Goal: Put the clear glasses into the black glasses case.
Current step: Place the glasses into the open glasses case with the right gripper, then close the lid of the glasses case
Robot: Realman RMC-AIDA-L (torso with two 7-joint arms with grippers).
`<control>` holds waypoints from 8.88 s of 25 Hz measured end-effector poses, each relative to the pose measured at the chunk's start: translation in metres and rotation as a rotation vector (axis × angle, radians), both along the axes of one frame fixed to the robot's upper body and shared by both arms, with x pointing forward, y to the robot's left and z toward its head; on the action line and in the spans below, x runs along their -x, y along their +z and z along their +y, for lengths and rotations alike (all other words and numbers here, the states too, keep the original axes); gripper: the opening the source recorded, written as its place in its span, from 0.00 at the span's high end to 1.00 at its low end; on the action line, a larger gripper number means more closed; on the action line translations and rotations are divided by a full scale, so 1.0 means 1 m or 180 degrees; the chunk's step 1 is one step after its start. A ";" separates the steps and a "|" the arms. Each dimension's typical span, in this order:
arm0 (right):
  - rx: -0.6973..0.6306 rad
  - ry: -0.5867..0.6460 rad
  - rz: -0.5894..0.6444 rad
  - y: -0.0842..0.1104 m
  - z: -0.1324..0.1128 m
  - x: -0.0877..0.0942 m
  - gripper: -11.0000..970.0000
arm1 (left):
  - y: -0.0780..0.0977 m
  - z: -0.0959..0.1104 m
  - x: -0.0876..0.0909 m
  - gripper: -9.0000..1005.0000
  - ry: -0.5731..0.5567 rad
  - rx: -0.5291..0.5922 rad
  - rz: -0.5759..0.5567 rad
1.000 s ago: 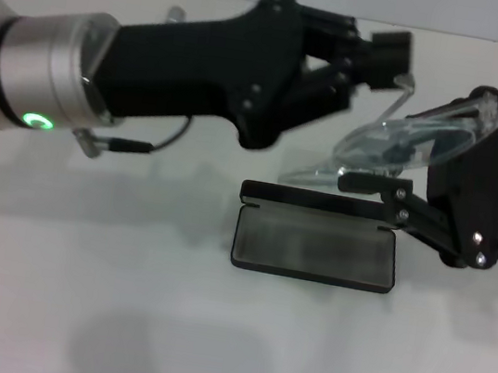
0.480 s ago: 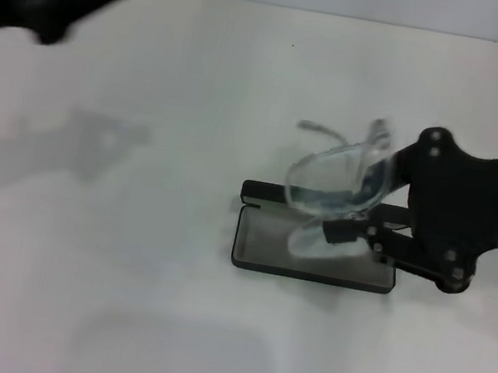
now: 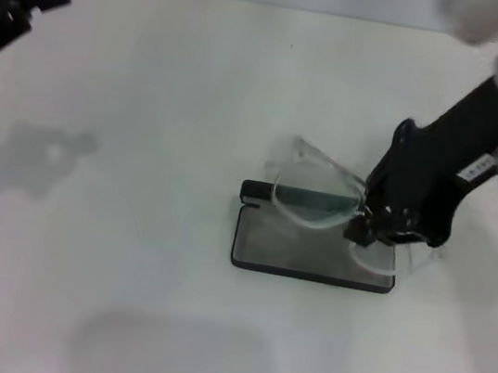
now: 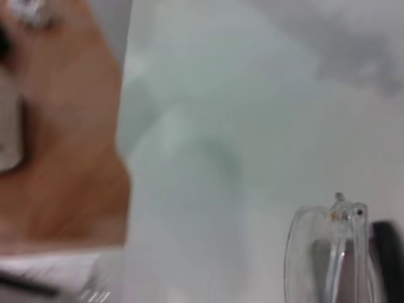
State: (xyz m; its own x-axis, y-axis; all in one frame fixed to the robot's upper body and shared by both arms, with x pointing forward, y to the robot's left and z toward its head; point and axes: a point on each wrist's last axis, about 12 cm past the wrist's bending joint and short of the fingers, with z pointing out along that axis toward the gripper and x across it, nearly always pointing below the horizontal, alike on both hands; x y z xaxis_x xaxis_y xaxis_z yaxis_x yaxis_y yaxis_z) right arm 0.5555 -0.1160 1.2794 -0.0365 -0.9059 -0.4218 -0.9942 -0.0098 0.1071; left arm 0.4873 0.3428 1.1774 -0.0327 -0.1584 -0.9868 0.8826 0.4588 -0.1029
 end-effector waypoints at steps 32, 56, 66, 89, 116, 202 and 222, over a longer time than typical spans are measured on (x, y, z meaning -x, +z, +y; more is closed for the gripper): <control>0.1120 0.0523 -0.0372 -0.090 0.064 -0.022 0.87 | -0.020 -0.018 -0.014 0.93 -0.0192 0.0090 0.0143; 0.1135 0.0595 -0.0456 -0.098 0.063 -0.028 0.87 | -0.026 -0.020 -0.014 0.93 -0.0172 0.0117 0.0187; 0.1171 0.0639 -0.0472 -0.097 0.064 -0.028 0.86 | -0.026 -0.020 -0.014 0.93 -0.0173 0.0115 0.0188; 0.1303 0.0853 -0.0633 -0.100 0.071 -0.023 0.85 | -0.028 -0.018 -0.011 0.93 -0.0162 0.0120 0.0203; 0.1331 0.1065 -0.0831 -0.097 0.077 -0.021 0.84 | -0.028 -0.018 -0.011 0.93 -0.0158 0.0120 0.0210; -0.4940 -0.2653 -0.1289 -0.122 -0.276 0.101 0.78 | -0.092 -0.192 -0.086 0.86 -0.0852 -0.0906 0.1173; -0.4872 -0.2640 -0.1285 -0.121 -0.268 0.075 0.77 | -0.104 -0.197 -0.087 0.86 -0.0664 -0.1051 0.1266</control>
State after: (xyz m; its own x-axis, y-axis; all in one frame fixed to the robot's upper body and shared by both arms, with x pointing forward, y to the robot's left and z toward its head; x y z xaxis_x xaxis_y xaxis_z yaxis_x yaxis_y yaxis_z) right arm 0.4809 -0.3843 1.1582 0.0743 0.4626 -0.8834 -0.7500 0.6098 0.2563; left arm 0.5738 0.1454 1.0729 -0.4103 0.2068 -0.8882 0.8806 0.3429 -0.3269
